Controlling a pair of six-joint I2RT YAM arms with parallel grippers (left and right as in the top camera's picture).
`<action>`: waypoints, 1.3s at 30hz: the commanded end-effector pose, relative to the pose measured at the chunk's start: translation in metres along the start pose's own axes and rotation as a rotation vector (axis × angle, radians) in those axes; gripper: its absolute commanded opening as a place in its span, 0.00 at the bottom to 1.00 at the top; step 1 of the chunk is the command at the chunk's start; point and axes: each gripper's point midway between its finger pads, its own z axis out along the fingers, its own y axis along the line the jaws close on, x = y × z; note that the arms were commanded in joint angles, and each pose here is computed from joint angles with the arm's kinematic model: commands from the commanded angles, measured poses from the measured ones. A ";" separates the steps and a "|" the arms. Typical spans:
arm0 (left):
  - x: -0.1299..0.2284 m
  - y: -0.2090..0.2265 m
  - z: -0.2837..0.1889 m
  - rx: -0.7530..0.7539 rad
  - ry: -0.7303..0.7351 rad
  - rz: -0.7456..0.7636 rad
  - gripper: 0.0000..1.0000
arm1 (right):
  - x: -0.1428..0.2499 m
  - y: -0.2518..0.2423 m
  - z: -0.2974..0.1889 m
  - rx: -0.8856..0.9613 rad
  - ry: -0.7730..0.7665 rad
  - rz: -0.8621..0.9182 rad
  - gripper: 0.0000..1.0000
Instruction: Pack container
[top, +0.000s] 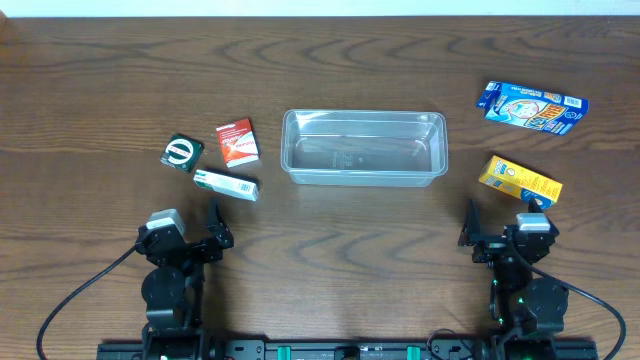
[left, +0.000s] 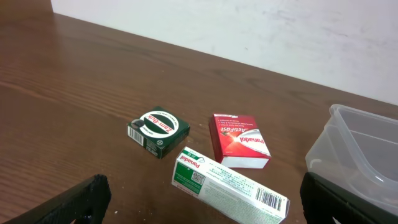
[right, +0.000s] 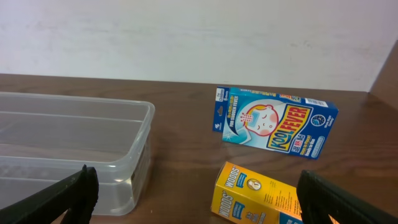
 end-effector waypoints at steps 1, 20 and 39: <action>0.017 0.006 0.001 -0.020 0.049 0.020 0.98 | 0.000 -0.002 0.000 0.007 -0.004 -0.010 0.99; 0.017 0.006 0.001 -0.020 0.049 0.020 0.98 | -0.011 0.001 -0.002 -0.016 -0.027 0.169 0.99; 0.017 0.006 0.001 -0.020 0.049 0.020 0.98 | -0.144 0.016 0.103 -0.158 0.647 0.170 0.99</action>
